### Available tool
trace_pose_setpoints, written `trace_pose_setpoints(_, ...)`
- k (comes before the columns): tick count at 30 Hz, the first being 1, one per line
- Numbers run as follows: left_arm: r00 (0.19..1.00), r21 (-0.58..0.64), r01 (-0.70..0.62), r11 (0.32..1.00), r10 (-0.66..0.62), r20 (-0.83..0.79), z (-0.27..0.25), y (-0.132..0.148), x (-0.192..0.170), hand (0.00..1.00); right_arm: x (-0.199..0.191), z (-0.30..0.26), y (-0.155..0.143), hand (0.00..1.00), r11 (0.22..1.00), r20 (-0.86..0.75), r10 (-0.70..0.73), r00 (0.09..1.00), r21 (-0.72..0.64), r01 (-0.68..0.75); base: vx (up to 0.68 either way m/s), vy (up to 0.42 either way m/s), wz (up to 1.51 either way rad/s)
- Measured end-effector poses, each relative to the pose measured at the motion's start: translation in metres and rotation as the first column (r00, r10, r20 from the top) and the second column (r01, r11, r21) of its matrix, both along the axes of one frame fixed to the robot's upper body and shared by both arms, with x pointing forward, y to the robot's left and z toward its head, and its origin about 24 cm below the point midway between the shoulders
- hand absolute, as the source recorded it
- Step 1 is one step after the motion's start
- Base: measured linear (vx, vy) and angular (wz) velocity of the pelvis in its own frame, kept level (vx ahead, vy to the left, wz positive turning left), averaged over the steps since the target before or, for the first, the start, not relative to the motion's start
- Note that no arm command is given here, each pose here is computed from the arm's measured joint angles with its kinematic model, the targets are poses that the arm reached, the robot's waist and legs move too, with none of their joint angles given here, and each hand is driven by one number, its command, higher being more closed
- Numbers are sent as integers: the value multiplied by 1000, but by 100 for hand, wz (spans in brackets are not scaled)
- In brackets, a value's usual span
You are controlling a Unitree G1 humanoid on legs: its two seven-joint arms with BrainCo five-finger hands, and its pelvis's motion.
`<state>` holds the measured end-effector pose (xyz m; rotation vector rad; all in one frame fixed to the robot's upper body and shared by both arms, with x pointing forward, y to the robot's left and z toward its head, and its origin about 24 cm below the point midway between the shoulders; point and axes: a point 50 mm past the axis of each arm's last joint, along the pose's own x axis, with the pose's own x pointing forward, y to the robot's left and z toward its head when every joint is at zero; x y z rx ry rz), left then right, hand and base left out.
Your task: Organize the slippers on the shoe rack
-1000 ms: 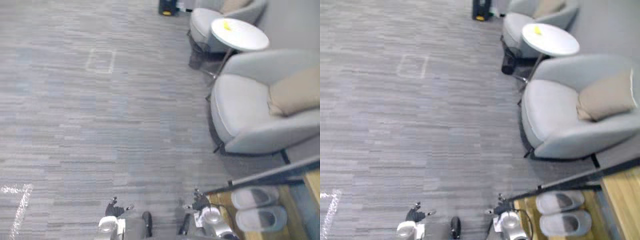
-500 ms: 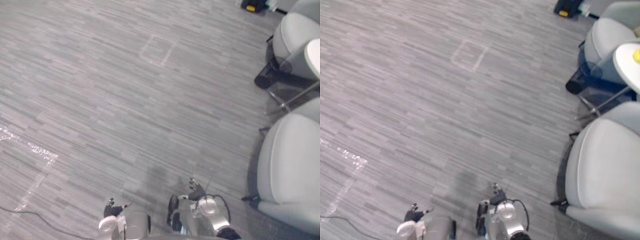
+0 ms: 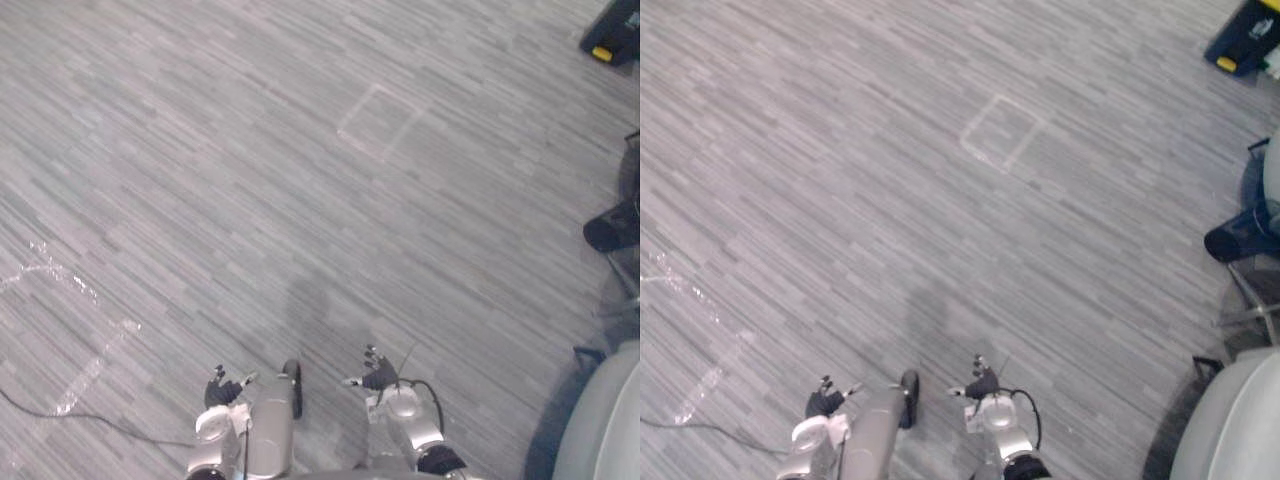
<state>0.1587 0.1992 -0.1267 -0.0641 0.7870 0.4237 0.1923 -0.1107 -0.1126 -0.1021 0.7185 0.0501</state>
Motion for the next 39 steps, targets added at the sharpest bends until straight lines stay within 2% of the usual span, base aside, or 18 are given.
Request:
trace_pose_setpoints(6,1000,-18,-10,1000,10,-21,-4,-9,-1,0,-8,-5,-1,0,1000,-20,20,1000,-10,-20,477,18,17)
trace_pose_setpoints(12,998,16,22,1000,-20,-64,-8,-5,-12,0,-16,-12,-1,0,998,-68,49,996,-36,-52,586,-176,78)
trace_pose_setpoints(15,995,-25,-50,998,48,-88,-14,-12,-25,0,-11,-7,-1,0,997,-48,60,997,-44,-62,675,-201,-1)
trace_pose_setpoints(21,999,10,-50,999,50,-13,-1,0,-13,0,-5,-3,8,0,999,-26,45,999,-19,-45,620,-70,-19)
trace_pose_setpoints(29,999,14,-46,999,45,27,4,0,-1,0,10,5,7,0,999,13,33,999,-27,-33,681,202,-20)
trace_pose_setpoints(34,999,34,20,999,-19,-43,-4,1,-10,0,5,0,3,0,1000,-9,25,1000,-17,-26,595,241,-23)
trace_pose_setpoints(39,993,29,30,999,-27,-114,-13,-1,-23,0,-11,-10,-3,0,1000,-63,19,998,-23,-21,394,91,-28)
